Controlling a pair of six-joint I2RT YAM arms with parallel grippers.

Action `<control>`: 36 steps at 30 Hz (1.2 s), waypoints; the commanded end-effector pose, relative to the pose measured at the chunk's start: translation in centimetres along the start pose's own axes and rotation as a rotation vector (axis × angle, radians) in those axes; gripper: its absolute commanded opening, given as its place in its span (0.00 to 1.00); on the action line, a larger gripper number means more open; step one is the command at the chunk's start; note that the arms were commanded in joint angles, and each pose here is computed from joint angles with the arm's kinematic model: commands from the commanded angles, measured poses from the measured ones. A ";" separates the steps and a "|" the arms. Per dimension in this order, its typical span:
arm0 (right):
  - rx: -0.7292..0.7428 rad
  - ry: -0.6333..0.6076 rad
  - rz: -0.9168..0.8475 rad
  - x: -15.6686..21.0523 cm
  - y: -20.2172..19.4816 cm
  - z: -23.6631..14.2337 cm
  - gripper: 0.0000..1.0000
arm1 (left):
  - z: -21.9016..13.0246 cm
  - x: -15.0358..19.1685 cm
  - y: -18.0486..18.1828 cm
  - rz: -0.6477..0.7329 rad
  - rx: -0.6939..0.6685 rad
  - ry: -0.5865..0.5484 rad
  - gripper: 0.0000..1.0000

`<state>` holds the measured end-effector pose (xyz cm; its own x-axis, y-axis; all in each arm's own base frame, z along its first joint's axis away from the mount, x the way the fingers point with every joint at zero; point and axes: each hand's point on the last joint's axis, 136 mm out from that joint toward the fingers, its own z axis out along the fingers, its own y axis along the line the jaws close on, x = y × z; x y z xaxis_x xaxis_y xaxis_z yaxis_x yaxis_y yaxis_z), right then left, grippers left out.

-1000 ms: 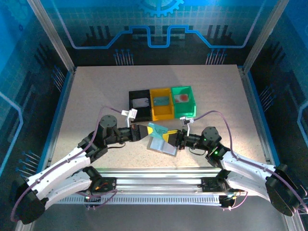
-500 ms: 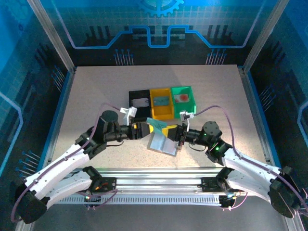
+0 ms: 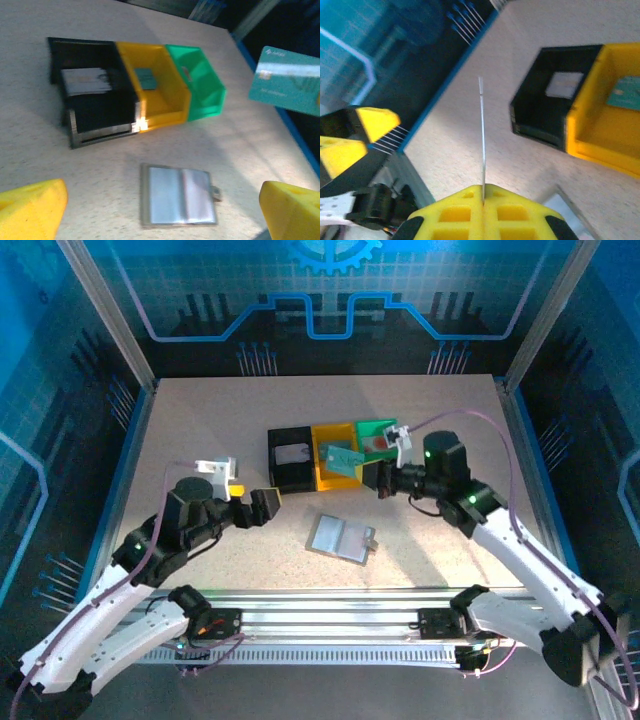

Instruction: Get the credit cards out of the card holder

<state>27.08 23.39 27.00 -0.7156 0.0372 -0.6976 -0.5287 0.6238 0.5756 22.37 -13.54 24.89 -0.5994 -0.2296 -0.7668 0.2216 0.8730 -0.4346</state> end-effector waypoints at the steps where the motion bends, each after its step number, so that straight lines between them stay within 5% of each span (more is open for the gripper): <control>1: 0.151 0.185 0.038 2.5 -3.4 0.4 0.00 | -0.5 -0.4 2.9 0.061 -0.154 -0.037 0.99; 12: 0.282 0.297 0.085 -0.5 -8.0 6.4 0.00 | -2.0 1.0 6.8 0.167 -0.349 0.014 0.99; 18: 0.301 0.382 0.118 -0.7 -10.5 10.3 0.00 | -3.6 0.1 7.1 0.140 -0.321 -0.125 0.99; 36: 0.304 0.439 0.209 -1.4 -16.3 16.4 0.00 | -3.0 0.5 7.6 0.201 -0.341 -0.111 0.99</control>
<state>43.59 25.76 11.46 -0.9405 -0.1070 -0.3225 -0.2542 0.8514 0.4587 21.07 -6.31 22.28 -0.5091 -0.0779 -0.8572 0.0645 0.9896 -0.1283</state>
